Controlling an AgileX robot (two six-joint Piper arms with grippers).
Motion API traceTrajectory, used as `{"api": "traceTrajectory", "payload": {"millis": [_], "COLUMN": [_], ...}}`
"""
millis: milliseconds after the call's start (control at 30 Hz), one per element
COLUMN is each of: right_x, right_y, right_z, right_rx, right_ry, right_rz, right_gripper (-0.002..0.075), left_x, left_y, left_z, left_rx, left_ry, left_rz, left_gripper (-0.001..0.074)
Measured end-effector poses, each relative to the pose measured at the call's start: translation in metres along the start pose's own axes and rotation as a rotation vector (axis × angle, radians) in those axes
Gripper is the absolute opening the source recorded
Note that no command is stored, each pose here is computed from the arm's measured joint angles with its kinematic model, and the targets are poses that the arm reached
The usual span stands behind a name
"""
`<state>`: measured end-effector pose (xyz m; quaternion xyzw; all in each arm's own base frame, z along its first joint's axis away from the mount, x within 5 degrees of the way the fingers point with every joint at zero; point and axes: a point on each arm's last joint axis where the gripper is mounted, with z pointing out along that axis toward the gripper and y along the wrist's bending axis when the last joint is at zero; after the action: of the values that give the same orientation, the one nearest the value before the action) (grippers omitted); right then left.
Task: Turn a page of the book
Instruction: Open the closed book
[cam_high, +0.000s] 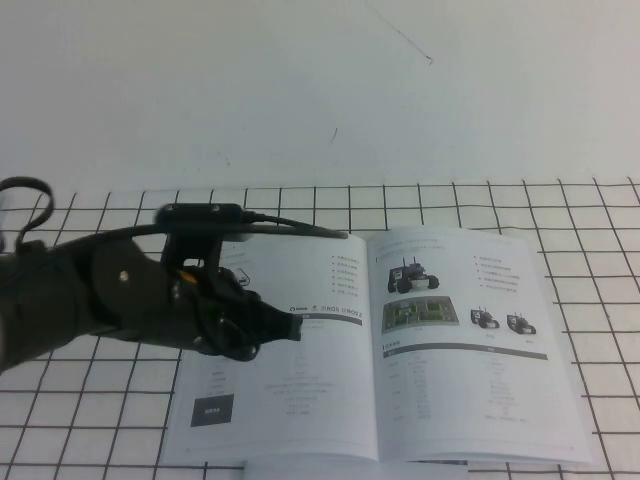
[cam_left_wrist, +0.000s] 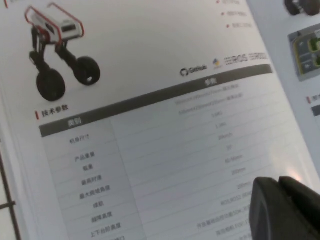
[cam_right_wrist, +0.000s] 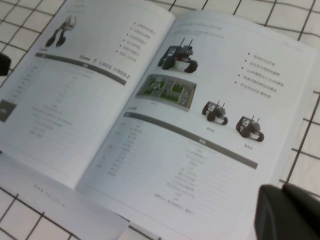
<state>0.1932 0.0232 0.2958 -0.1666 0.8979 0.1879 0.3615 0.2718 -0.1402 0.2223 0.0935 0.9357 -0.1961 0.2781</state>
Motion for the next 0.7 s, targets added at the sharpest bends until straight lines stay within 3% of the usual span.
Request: {"api": "traceTrajectory", "payload": {"millis": [133, 333, 433, 700], "right_x": [0.001, 0.005, 0.006, -0.002], "right_y": [-0.004, -0.017, -0.025, -0.051], "right_z": [0.011, 0.033, 0.049, 0.099], "right_rx": [-0.047, -0.089, -0.117, -0.156], "right_ry": [0.059, 0.139, 0.182, 0.263], "right_rz": [-0.021, 0.031, 0.073, 0.136], "right_gripper": [0.0078, 0.0428, 0.0472, 0.0485], "left_x": [-0.007, -0.015, -0.018, -0.008], "left_y": [0.008, 0.021, 0.028, 0.038], "left_z": [0.030, 0.051, 0.051, 0.069], "left_rx": [0.004, 0.006, -0.004, -0.021], "left_ry": [0.134, 0.204, 0.195, 0.262], "left_rz": [-0.037, -0.087, -0.103, -0.130], "left_gripper": [-0.0002, -0.0002, -0.0002, -0.0002]}}
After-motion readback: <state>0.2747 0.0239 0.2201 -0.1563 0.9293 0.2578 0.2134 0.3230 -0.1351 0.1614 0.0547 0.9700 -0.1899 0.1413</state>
